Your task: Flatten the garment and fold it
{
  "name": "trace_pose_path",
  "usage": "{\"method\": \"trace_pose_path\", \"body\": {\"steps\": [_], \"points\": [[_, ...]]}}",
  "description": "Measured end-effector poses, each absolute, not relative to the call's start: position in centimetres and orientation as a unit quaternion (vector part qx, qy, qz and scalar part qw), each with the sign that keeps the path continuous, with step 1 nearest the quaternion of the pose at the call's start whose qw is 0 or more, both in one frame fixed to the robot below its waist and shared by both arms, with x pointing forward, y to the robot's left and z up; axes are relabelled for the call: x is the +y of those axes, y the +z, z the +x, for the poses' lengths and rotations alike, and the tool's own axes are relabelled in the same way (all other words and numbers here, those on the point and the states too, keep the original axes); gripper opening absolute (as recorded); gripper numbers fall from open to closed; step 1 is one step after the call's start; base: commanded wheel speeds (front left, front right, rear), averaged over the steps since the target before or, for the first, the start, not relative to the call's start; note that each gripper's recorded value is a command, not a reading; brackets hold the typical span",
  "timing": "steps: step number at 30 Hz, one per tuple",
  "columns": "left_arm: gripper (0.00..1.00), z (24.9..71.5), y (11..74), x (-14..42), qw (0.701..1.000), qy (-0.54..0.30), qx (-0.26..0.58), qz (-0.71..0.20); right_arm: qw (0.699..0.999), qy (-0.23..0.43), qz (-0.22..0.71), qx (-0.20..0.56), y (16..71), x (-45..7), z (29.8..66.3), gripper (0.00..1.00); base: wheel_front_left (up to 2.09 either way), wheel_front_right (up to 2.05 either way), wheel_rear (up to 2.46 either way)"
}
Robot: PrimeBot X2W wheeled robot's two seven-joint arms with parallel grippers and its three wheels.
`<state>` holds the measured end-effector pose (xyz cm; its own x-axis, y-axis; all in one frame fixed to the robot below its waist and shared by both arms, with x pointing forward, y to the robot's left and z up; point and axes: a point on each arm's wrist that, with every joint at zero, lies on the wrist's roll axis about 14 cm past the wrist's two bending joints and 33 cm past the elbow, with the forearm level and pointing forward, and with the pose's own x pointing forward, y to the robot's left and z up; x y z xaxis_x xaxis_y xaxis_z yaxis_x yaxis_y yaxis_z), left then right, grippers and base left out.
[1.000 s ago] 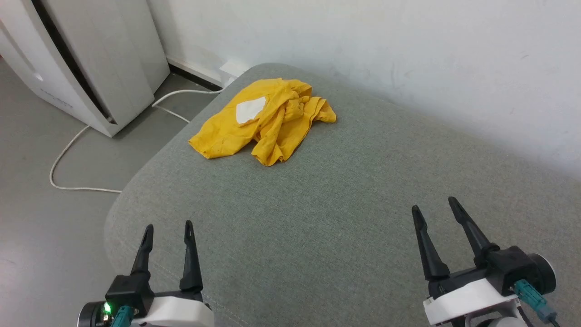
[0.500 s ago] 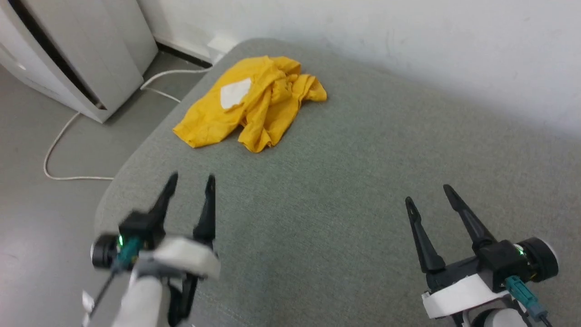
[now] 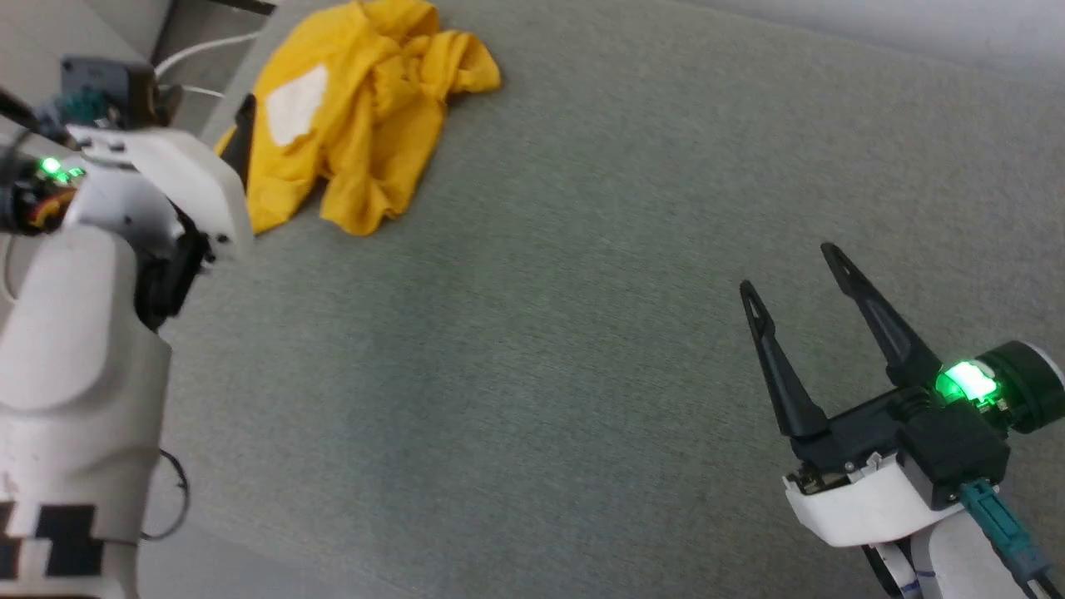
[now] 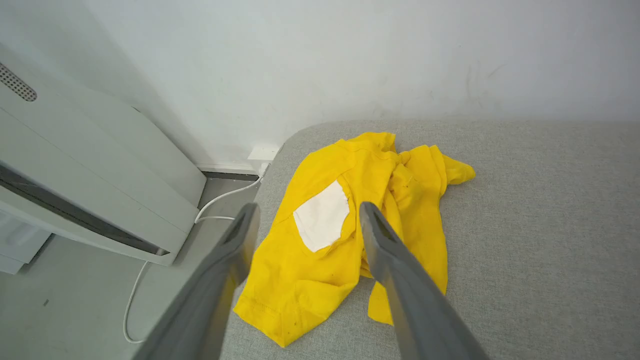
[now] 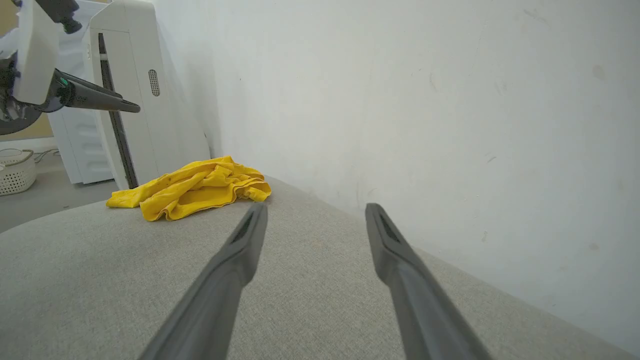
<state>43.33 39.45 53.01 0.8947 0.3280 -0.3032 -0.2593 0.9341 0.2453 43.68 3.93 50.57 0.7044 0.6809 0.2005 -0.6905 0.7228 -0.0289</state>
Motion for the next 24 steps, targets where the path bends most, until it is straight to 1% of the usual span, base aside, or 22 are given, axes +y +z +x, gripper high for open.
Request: {"method": "trace_pose_path", "body": {"steps": [5,7,10,15,22,23,24], "points": [[1.0,47.7,49.6,36.9,0.959,0.083,0.256,0.088,0.936,0.339,0.03,-0.093,49.6,1.8,45.1,1.0,0.0,0.0,0.0],[1.0,48.5,48.1,36.6,0.949,0.065,0.296,0.088,0.942,0.324,0.026,-0.079,48.3,0.7,45.7,1.0,0.0,0.0,0.0],[1.0,48.7,45.4,37.2,0.926,0.06,0.367,0.069,0.951,0.304,0.022,-0.058,46.5,-0.8,46.2,1.0,0.0,0.0,0.0],[1.0,48.2,40.2,36.8,0.875,0.059,0.48,-0.004,0.96,0.276,0.021,-0.026,44.1,-2.8,46.5,1.0,0.0,0.0,0.0],[1.0,48.6,37.4,36.3,0.841,0.044,0.538,-0.029,0.968,0.249,0.016,0.001,42.0,-4.7,46.8,1.0,0.0,0.0,0.0],[0.71,48.6,37.2,36.3,0.837,0.043,0.544,-0.037,0.969,0.246,0.015,0.004,41.7,-4.9,46.8,1.0,0.0,0.0,0.0],[0.23,48.7,37.1,36.2,0.836,0.041,0.546,-0.043,0.97,0.244,0.013,0.007,41.5,-5.0,46.8,1.0,0.0,0.0,0.0]]}}
